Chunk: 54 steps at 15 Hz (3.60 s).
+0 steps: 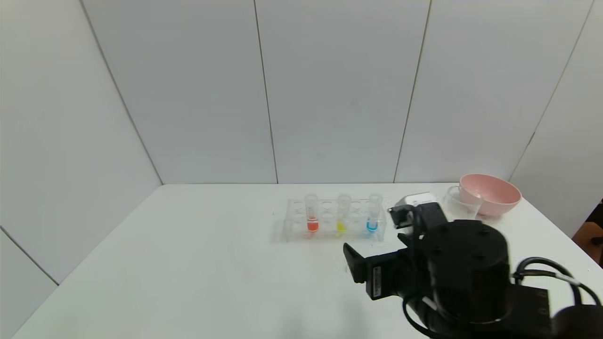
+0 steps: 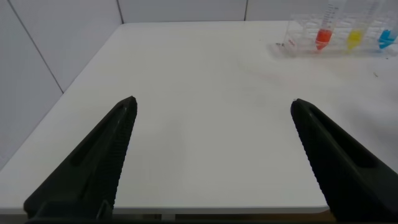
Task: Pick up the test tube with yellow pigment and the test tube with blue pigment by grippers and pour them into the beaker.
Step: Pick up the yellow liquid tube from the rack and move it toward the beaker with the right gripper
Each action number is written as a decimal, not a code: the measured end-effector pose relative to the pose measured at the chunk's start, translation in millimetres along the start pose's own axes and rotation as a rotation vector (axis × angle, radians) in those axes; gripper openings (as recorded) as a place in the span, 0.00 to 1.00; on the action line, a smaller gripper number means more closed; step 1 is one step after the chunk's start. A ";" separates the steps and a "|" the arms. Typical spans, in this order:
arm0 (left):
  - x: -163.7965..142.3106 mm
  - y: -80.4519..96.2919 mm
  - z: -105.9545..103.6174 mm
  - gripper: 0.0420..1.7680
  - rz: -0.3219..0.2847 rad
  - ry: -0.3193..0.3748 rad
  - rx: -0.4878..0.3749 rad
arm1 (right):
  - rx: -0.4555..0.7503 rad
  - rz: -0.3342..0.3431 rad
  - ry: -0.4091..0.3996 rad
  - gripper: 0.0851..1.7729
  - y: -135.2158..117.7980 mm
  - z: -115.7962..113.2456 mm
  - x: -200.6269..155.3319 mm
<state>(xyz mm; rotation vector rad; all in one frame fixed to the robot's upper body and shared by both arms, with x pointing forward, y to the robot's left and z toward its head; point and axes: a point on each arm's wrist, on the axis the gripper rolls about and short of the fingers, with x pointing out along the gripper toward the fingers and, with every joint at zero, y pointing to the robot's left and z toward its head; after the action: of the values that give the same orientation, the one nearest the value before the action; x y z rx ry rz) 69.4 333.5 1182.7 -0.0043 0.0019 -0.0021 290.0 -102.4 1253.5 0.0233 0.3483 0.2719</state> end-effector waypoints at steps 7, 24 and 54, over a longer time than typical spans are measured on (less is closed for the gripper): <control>0.0 0.0 0.0 1.00 0.000 0.000 0.000 | 0.025 -0.060 0.039 0.96 21.8 -5.2 86.6; 0.0 0.0 0.0 1.00 0.000 0.000 0.000 | -0.026 -0.204 -0.031 0.96 10.7 -4.8 181.5; 0.0 0.0 -0.1 1.00 0.000 0.001 0.000 | -0.032 -0.225 -0.148 0.29 2.2 42.6 168.1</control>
<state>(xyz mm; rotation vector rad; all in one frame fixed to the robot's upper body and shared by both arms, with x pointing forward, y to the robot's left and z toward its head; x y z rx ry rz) 69.4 333.5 1182.6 -0.0043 0.0028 -0.0021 455.9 -54.4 1237.6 -0.0268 0.1970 0.0521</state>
